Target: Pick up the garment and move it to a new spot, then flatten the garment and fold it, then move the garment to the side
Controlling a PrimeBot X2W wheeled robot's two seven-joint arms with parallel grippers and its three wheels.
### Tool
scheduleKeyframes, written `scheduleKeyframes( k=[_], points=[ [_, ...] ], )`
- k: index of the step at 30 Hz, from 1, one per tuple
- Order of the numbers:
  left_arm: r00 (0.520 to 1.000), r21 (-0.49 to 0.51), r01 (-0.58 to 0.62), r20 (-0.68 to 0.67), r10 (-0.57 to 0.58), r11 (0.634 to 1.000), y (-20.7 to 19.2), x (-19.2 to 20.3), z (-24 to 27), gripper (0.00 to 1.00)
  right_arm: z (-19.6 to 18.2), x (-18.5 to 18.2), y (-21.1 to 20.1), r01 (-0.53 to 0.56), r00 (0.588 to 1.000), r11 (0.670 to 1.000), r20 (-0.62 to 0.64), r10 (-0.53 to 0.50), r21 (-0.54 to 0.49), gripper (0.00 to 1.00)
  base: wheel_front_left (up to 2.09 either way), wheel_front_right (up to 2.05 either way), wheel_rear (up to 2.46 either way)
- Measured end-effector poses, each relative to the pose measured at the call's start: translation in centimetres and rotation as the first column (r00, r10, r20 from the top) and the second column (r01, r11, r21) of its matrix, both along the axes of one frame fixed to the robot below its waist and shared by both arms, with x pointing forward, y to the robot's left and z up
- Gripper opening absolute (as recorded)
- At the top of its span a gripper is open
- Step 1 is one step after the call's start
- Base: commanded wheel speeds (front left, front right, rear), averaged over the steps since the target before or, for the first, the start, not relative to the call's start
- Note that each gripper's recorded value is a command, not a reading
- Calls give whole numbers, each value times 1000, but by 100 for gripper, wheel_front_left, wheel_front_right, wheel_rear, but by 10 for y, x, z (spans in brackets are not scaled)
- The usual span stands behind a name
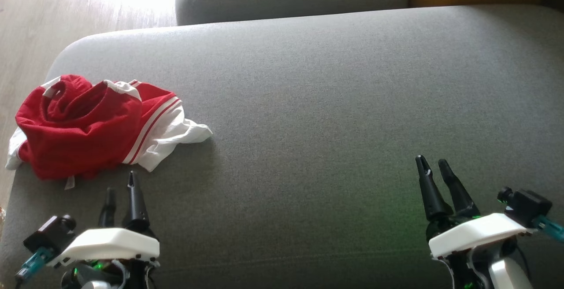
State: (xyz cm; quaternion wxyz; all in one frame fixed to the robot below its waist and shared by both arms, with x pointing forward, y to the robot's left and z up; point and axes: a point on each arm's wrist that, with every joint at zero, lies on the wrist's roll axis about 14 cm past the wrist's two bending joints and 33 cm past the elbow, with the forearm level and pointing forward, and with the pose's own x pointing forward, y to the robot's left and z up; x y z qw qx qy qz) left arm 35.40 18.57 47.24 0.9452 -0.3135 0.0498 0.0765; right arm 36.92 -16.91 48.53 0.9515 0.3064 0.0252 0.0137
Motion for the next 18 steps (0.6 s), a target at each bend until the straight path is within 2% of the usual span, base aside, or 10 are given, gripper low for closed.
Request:
scheduleKeyframes(
  k=[10, 14, 18],
  points=[
    [1000, 128, 10, 27, -14, 992, -4, 1, 8, 100, 9, 1, 15, -49, 998, 992, 45, 54, -118, 100, 0, 0, 0],
    [998, 184, 16, 56, -27, 983, -6, 3, 17, 100, 10, -1, 37, -115, 991, 977, 53, 126, -182, 100, 0, 0, 0],
    [996, 230, 15, 87, -36, 973, -7, 4, 25, 100, 14, 0, 41, -123, 987, 963, 71, 144, -241, 100, 0, 0, 0]
  ],
)
